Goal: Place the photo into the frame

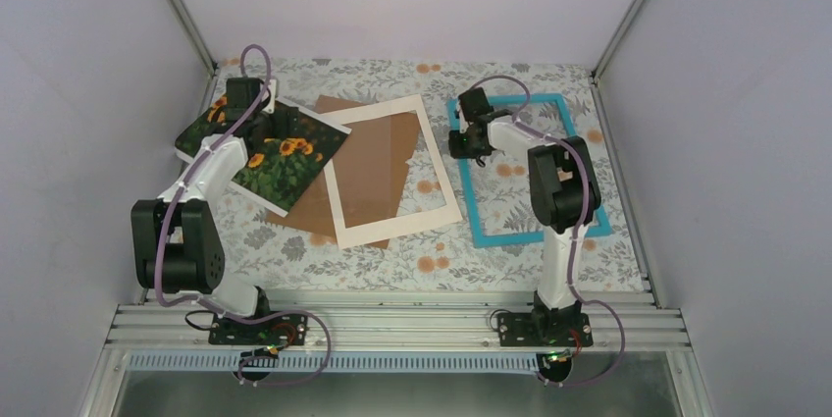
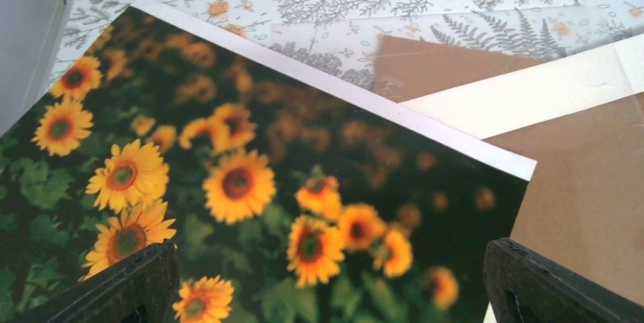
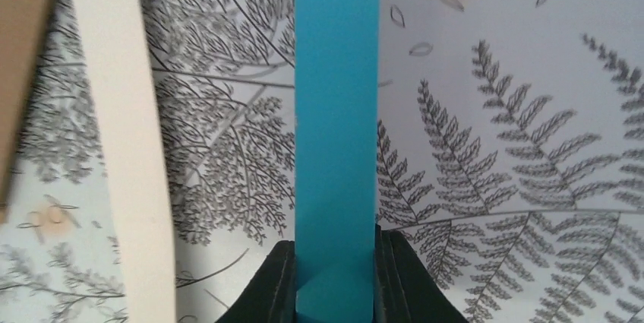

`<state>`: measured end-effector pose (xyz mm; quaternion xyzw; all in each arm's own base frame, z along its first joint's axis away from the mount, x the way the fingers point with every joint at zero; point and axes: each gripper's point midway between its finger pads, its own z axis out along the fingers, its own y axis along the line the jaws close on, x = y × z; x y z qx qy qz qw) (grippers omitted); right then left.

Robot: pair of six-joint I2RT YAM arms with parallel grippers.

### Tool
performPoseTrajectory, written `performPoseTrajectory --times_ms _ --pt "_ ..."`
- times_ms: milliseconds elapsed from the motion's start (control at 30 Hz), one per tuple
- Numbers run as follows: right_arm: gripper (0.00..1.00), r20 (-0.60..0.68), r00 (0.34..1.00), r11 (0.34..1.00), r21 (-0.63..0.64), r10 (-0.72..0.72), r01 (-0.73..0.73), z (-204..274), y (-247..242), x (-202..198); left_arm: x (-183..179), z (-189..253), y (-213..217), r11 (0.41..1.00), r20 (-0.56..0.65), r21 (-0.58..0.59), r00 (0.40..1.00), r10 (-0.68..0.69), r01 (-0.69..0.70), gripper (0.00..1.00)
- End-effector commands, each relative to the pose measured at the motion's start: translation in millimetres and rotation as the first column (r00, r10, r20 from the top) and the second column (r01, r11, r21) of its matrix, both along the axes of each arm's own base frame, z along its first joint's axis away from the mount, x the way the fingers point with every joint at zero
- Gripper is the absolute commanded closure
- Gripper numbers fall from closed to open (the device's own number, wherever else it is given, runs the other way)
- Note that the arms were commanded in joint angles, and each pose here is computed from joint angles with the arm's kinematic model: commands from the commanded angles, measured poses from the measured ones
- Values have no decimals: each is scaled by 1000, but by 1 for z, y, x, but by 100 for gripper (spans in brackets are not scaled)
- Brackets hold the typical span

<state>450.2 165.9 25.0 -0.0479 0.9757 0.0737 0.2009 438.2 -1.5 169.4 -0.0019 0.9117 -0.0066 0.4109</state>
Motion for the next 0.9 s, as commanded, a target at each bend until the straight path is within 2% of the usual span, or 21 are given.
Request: performPoseTrajectory --times_ms 0,133,267,367,433,533,600,700,767,867 --pt "96 44 998 993 109 50 -55 42 4 19 11 13 -15 998 0 -46 999 -32 32 0" --pt "96 201 976 971 202 87 -128 112 2 30 20 33 -34 990 46 -87 994 -104 108 0" --pt "97 377 917 939 248 131 -236 194 4 33 30 58 -59 970 109 -130 976 -190 204 0" --pt "97 513 843 904 266 162 -335 256 7 28 40 91 -80 944 191 -151 946 -264 294 0" --pt "97 605 774 856 286 187 -430 300 12 19 46 112 -95 919 246 -161 916 -316 360 0" --pt "97 705 684 780 316 188 -540 355 19 10 47 150 -121 853 342 -192 848 -405 485 0" --pt "97 799 574 715 295 178 -633 407 25 -8 40 180 -140 782 425 -205 773 -471 589 0" --pt "97 879 446 600 269 167 -753 458 36 -34 16 224 -174 606 549 -205 603 -579 769 0" --pt "97 911 386 535 257 144 -805 484 40 -48 -2 243 -191 480 603 -223 507 -616 849 0" --pt "97 936 335 434 257 111 -863 514 44 -67 -35 268 -216 287 669 -223 360 -650 932 0"
